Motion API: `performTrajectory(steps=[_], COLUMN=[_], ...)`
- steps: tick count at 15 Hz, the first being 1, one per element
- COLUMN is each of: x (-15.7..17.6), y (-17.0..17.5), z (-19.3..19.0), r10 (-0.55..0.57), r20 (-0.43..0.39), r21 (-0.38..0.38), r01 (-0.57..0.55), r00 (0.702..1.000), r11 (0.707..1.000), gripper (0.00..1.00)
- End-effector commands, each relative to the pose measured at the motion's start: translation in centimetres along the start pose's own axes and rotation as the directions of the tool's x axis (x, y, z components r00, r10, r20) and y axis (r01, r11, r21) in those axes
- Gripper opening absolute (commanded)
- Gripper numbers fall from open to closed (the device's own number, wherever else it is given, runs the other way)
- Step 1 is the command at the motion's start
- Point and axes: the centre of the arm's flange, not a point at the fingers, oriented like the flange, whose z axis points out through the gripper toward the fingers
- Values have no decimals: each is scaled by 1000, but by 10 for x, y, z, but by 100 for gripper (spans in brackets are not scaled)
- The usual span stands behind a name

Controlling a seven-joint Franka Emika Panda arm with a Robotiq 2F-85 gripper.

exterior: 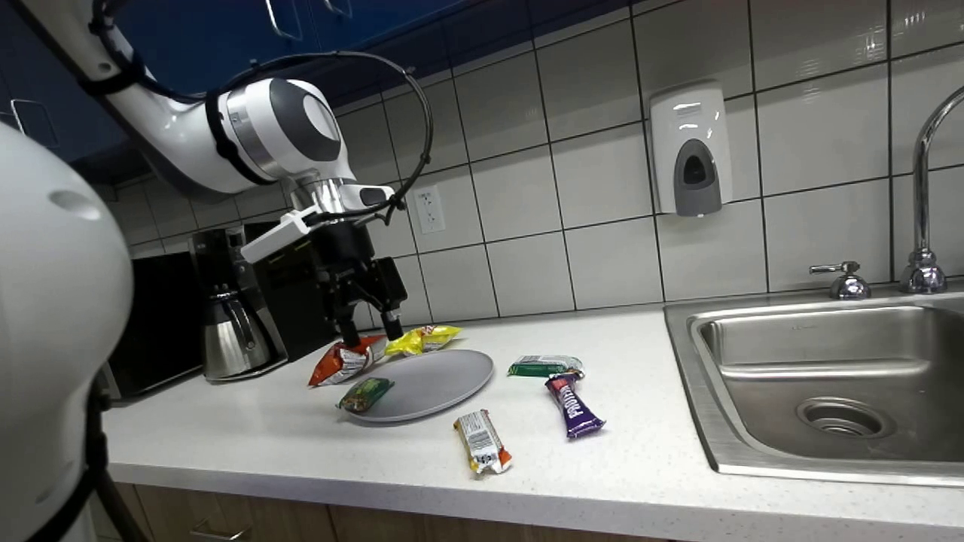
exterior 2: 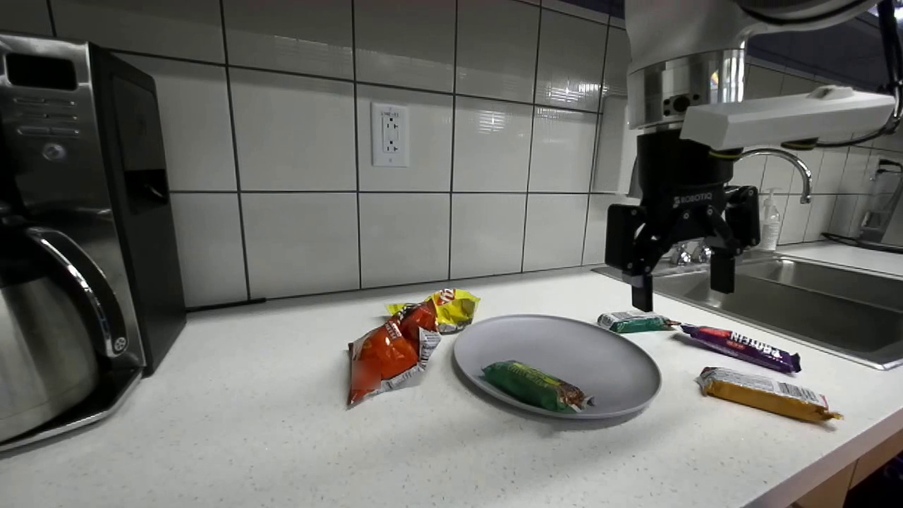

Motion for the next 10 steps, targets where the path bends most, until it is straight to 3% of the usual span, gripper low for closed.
performTrajectory(steps=[1,10], x=[-20,-37], y=[27,78], z=[-1,2], r10=[36,86], r20=[16,57], r21=[-41,-64], r01=[-35,-83], r00=[999,995], r11=[999,995], gripper=[100,100])
